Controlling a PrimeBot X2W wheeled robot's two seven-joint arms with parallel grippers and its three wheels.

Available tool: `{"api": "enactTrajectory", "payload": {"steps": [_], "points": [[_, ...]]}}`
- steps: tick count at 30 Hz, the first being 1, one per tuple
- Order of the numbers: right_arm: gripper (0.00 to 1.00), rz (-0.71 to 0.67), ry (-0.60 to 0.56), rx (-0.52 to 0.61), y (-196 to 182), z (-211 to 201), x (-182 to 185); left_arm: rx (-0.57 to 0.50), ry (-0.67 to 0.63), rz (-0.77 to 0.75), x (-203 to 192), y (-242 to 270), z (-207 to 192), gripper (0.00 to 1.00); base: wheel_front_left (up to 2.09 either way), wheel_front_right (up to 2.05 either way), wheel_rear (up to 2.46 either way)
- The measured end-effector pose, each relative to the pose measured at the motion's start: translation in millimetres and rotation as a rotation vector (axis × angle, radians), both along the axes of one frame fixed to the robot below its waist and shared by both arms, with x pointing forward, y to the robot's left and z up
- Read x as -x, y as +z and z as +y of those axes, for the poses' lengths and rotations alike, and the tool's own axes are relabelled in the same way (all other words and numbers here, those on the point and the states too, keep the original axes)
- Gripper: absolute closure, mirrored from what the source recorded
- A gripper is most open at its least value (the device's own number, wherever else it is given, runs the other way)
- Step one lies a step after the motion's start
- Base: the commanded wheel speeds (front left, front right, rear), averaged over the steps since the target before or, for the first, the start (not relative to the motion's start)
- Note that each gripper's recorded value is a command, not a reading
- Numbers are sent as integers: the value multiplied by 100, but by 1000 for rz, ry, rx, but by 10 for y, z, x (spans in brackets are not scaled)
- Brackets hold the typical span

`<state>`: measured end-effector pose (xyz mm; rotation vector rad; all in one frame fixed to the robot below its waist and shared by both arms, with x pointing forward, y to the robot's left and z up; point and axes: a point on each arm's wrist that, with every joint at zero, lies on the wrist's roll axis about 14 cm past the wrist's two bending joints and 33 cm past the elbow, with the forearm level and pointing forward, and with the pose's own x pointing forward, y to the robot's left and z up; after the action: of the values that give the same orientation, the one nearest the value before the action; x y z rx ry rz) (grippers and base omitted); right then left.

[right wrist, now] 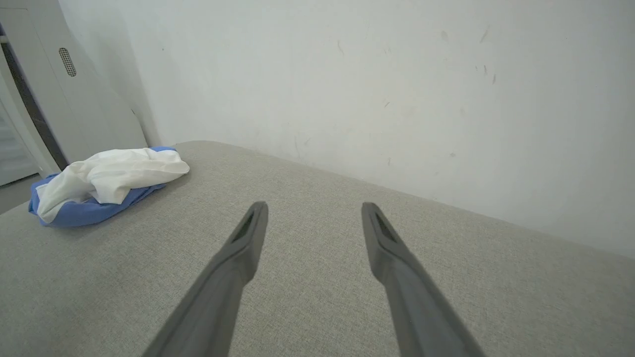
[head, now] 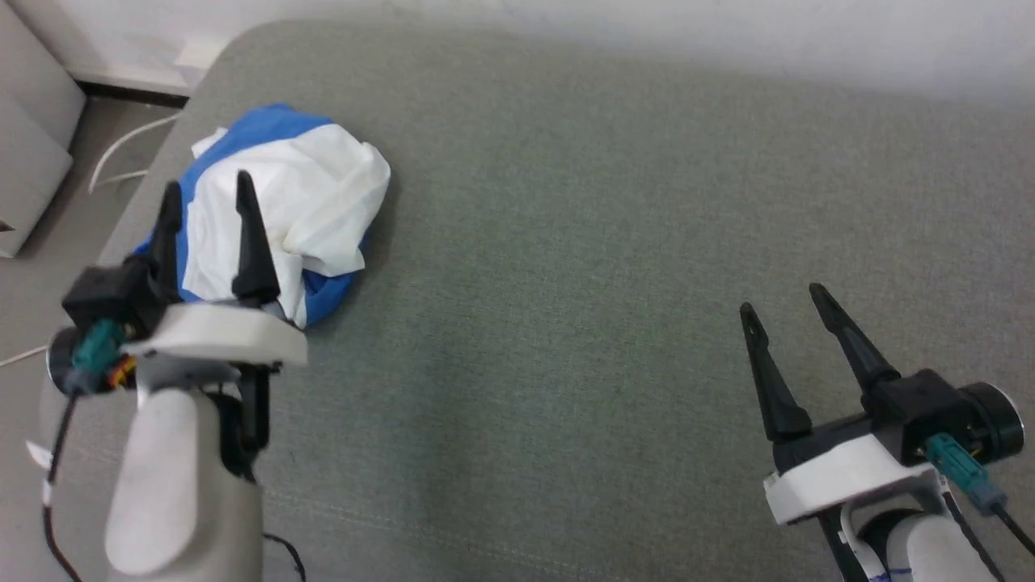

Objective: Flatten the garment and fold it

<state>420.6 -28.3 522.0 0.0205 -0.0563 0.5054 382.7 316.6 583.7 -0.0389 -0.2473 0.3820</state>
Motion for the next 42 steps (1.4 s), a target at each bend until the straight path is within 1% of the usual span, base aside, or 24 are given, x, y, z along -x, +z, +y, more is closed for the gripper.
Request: {"api": "enactTrajectory", "payload": {"steps": [4, 7, 11, 16, 18, 22, 23, 25, 26, 27, 28, 33, 36, 40, 42], "points": [[0, 18, -15, 2, -92, -43, -74, -22, -29, 87, -334, -123, 131, 0, 0, 0, 0], [0, 35, -31, 10, -179, -98, -125, -15, -54, 204, -581, -299, 230, 0, 0, 0, 0], [0, 55, -49, 12, -282, -157, -200, 34, -73, 393, -823, -645, 348, 0, 0, 0, 0], [0, 78, -60, 13, -407, -190, -274, 100, -75, 667, -900, -1211, 475, 0, 0, 0, 0], [0, 90, -66, 13, -468, -211, -299, 110, -78, 758, -904, -1403, 493, 0, 0, 0, 0], [0, 113, -71, 14, -585, -227, -350, 165, -73, 954, -821, -1827, 506, 0, 0, 0, 0], [0, 117, -70, 15, -612, -226, -362, 189, -69, 984, -811, -1894, 509, 0, 0, 0, 0], [0, 126, -70, 19, -666, -224, -380, 202, -67, 1035, -836, -1953, 537, 0, 0, 0, 0], [0, 129, -68, 18, -688, -218, -387, 211, -65, 1058, -851, -1970, 550, 12, 0, 0, 0], [0, 134, -66, 17, -710, -210, -395, 226, -63, 1079, -865, -1989, 555, 64, 0, 0, 0], [0, 137, -64, 16, -728, -202, -405, 234, -62, 1094, -882, -2001, 558, 100, 0, 0, 0], [0, 147, -50, 8, -788, -147, -425, 260, -66, 1173, -896, -2037, 562, 100, 0, 0, 0], [0, 143, -40, 2, -783, -108, -431, 257, -69, 1178, -890, -2003, 584, 100, 0, 0, 0], [0, 122, -32, -5, -707, -79, -413, 215, -59, 1113, -883, -1878, 647, 100, 0, 0, 0], [0, 104, -32, -14, -632, -77, -400, 190, -34, 1049, -871, -1771, 714, 100, 0, 0, 0]]}}
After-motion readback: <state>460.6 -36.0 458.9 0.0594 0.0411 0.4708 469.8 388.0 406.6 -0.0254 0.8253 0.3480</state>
